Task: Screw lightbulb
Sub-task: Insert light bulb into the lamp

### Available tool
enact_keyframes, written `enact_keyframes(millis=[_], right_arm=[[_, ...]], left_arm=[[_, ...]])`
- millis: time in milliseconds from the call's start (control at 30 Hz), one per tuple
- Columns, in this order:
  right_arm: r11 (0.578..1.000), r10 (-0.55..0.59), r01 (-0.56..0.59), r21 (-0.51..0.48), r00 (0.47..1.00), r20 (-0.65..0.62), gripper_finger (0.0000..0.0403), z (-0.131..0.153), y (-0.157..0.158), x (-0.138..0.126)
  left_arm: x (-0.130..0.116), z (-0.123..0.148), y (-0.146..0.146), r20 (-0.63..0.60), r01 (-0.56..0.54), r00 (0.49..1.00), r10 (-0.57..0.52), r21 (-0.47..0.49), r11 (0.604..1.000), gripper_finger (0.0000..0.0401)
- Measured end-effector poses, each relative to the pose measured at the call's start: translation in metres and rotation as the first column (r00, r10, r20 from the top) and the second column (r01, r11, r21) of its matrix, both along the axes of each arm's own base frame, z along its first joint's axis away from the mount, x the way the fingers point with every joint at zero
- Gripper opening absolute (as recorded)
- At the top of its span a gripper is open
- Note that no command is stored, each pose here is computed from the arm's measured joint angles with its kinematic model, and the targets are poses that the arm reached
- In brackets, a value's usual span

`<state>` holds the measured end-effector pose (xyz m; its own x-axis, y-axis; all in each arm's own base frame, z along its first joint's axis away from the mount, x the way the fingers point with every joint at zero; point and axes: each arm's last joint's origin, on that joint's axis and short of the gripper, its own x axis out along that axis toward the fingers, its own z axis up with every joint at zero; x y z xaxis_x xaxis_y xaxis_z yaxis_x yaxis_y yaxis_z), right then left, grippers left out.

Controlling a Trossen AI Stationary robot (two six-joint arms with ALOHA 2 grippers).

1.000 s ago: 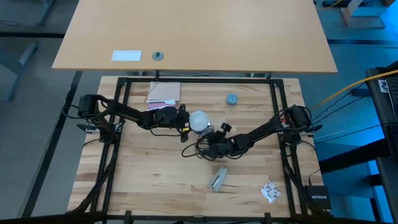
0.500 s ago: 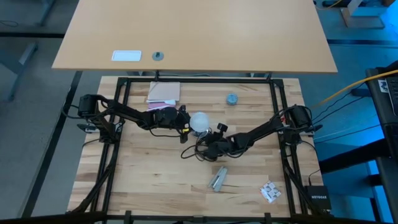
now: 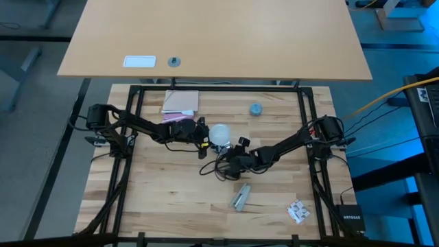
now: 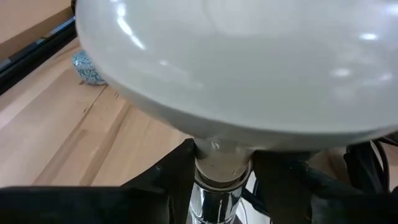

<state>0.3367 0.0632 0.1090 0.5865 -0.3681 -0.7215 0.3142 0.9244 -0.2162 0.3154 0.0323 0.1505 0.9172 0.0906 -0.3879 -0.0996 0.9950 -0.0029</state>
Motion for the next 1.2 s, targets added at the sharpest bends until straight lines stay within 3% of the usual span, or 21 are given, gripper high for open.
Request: enact_keyframes(millis=[367,800,967,1200], right_arm=[[1.0,-0.005,0.005,-0.01,1.0,0.012,0.0185,0.003,0.0,0.0],[0.999,0.045,-0.041,-0.028,0.987,0.153,0.0186,0.046,0.0,0.0],[0.998,0.061,-0.062,-0.002,0.967,0.249,0.0185,0.04,0.003,0.012],[0.998,0.051,-0.042,-0.041,0.968,0.246,0.0185,0.01,0.005,0.022]], left_arm=[[0.0,0.0,0.0,0.002,-0.003,1.0,0.003,0.002,1.0,0.0153],[0.0,0.0,0.001,-0.005,-0.007,1.0,0.007,0.003,1.0,0.0153],[0.0,0.0,0.001,-0.006,-0.007,1.0,0.007,0.003,1.0,0.0153],[0.0,0.0,0.001,-0.007,-0.007,1.0,0.007,0.003,1.0,0.0153]])
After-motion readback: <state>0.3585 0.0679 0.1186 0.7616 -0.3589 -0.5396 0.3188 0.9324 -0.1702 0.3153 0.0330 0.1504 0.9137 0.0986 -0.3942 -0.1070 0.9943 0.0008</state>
